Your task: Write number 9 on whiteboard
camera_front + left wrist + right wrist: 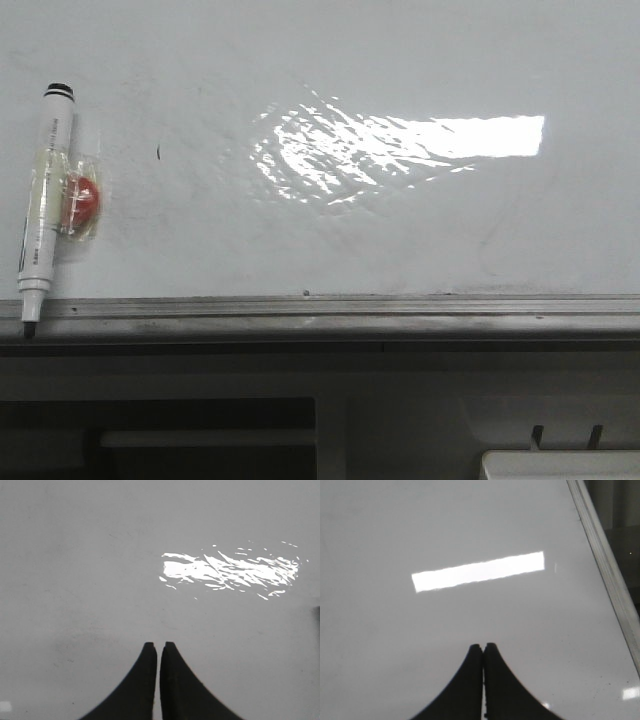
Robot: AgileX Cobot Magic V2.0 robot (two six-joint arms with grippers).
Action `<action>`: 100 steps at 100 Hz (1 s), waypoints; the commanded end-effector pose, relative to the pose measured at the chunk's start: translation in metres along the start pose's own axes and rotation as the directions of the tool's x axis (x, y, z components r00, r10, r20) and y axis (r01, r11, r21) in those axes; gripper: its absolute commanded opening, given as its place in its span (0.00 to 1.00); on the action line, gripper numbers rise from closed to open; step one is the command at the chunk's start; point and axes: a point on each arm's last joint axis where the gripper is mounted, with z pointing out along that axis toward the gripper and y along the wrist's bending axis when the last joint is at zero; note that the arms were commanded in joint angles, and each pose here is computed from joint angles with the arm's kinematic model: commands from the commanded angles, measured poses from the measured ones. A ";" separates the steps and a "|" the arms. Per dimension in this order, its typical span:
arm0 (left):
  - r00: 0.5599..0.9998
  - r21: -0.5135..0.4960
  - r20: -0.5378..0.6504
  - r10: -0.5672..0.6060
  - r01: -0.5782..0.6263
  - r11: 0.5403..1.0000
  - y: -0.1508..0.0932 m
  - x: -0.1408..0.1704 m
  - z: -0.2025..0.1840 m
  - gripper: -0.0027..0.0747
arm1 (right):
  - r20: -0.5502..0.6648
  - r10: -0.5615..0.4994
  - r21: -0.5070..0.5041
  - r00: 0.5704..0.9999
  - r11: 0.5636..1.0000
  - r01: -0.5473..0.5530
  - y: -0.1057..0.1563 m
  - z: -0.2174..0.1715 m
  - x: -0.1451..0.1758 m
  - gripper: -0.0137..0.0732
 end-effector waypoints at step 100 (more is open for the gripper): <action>0.985 0.042 -0.077 -0.155 0.159 0.986 -0.013 -0.065 0.050 0.54 | -0.308 0.238 0.031 0.921 0.970 -0.240 0.010 0.040 -0.026 0.08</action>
